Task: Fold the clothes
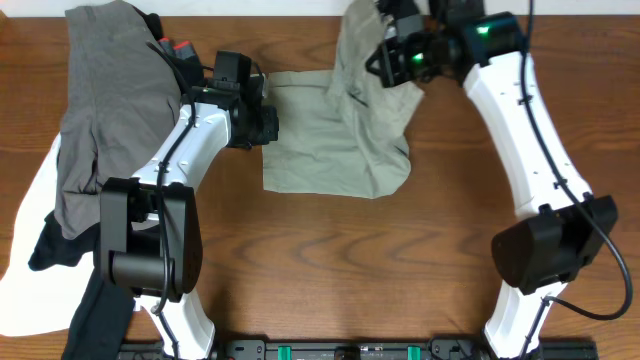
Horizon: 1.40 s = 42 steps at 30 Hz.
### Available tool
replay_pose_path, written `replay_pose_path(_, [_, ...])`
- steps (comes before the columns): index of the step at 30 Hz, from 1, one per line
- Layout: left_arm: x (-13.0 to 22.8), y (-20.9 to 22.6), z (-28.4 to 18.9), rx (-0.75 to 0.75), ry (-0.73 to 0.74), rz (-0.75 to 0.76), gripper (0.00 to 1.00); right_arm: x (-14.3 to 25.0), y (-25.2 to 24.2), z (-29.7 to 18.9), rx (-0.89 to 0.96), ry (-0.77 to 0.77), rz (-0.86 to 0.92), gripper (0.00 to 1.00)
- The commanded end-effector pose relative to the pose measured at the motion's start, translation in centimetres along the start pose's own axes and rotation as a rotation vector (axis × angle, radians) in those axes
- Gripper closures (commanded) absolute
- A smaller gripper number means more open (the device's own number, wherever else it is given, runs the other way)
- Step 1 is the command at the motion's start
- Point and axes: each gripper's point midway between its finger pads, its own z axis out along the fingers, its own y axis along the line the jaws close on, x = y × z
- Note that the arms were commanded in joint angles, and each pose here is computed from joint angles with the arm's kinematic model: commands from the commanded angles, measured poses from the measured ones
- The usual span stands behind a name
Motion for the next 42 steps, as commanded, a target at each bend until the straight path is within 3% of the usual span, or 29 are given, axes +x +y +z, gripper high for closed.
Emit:
replay_pose_path(1, [0.1,0.1,0.0,-0.005,0.002,-0.011,0.94,-1.1,4.8,0.1,-0.051,-0.033,-0.117,0.99])
replay_pose_path(5, [-0.3,0.4,-2.0,0.004,-0.013,-0.03,0.94,-0.2,7.0,2.3,-0.047,0.006,-0.159,0.99])
replay_pose_path(11, [-2.1,3.0,-10.4,-0.015,-0.153,-0.104,0.92,1.1,8.1,5.3,-0.065,0.057,-0.171,0.99])
replay_pose_path(15, [-2.7,4.7,-16.3,-0.032,-0.284,-0.143,0.75,1.7,8.6,7.2,-0.086,0.077,-0.168,0.99])
replay_pose_path(18, [-2.7,5.0,-19.1,-0.039,-0.347,-0.153,0.7,2.5,9.0,8.8,-0.096,0.105,-0.174,0.99])
replay_pose_path(25, [-2.4,4.8,-20.4,-0.041,-0.372,-0.149,0.7,5.3,12.1,14.9,-0.147,0.166,-0.231,0.98])
replay_pose_path(26, [-2.3,4.9,-20.3,-0.045,-0.367,-0.151,0.7,5.8,12.5,15.5,-0.153,0.178,-0.235,0.86])
replay_pose_path(27, [-2.2,5.1,-20.2,-0.055,-0.363,-0.155,0.7,6.2,13.0,15.8,-0.159,0.187,-0.242,0.61])
replay_pose_path(28, [-2.2,5.2,-20.1,-0.063,-0.361,-0.156,0.7,6.4,13.2,15.9,-0.161,0.19,-0.245,0.43])
replay_pose_path(31, [-2.2,5.7,-20.1,-0.087,-0.361,-0.161,0.7,5.2,13.2,14.5,-0.154,0.155,-0.249,0.22])
replay_pose_path(37, [-2.2,6.0,-19.7,-0.096,-0.356,-0.165,0.7,0.5,11.3,8.2,-0.119,0.017,-0.229,0.2])
replay_pose_path(42, [-2.1,5.2,-18.5,-0.056,-0.319,-0.157,0.7,0.3,8.1,6.1,-0.07,0.029,-0.169,0.33])
